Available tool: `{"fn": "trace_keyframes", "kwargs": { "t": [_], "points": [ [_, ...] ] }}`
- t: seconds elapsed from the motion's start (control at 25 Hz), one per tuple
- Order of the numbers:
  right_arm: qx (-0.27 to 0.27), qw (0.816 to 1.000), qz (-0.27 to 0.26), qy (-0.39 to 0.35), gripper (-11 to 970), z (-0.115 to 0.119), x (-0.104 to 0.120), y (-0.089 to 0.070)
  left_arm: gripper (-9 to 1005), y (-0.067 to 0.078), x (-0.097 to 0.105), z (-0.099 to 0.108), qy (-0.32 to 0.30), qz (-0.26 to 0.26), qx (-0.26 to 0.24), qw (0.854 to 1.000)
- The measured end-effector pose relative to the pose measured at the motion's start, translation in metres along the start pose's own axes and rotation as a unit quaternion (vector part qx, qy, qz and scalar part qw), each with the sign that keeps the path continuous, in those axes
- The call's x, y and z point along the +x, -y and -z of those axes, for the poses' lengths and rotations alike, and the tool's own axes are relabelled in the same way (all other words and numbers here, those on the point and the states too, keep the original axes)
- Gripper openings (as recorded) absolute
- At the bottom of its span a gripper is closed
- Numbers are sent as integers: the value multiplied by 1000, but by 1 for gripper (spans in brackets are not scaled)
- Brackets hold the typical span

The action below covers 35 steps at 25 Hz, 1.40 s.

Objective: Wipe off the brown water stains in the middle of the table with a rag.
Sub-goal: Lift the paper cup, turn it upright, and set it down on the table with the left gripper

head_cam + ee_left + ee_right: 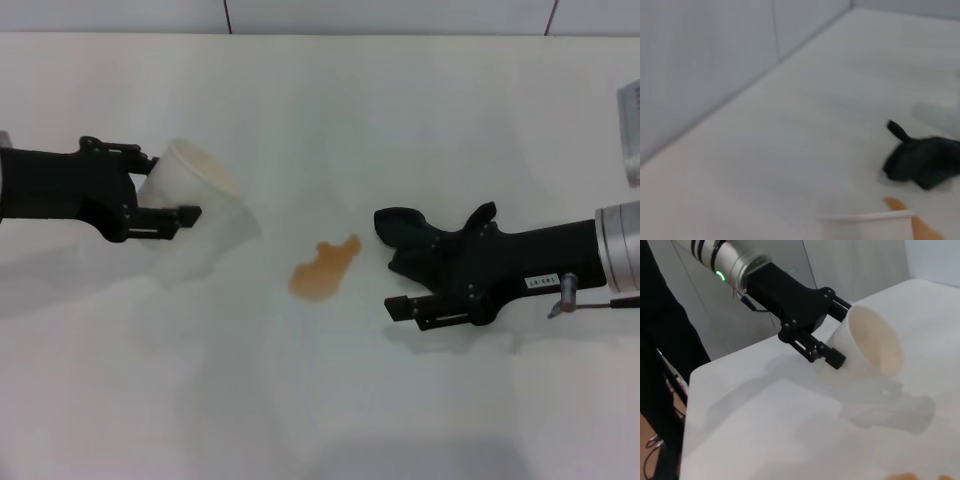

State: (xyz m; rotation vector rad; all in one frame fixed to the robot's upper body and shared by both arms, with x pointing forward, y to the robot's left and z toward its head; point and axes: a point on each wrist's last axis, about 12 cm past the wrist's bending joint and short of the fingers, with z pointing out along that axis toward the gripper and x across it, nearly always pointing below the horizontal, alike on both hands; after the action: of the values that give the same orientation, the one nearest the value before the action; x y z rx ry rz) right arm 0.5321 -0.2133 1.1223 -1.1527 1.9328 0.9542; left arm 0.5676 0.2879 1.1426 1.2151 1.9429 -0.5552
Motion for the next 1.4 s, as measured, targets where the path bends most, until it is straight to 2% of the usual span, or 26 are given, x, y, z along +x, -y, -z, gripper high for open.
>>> {"fn": "trace_keyframes", "kwargs": {
  "t": [0.28,0.48,0.56,1.0,1.4],
  "points": [
    [16,1000,11,6,705,1,-6,8,684,4,24,2,87,0,-45,995],
    [21,1000,19,10,704,3,-8,9,684,8,40,-1,126,-4,-62,990],
    [22,999,21,8,704,3,-9,9,684,12,54,-6,152,-11,-76,985],
    [36,998,49,-7,702,2,-4,12,685,25,80,-24,177,-28,-101,979],
    [43,997,64,-11,700,1,3,13,686,35,96,-36,164,-29,-114,979]
  ]
}}
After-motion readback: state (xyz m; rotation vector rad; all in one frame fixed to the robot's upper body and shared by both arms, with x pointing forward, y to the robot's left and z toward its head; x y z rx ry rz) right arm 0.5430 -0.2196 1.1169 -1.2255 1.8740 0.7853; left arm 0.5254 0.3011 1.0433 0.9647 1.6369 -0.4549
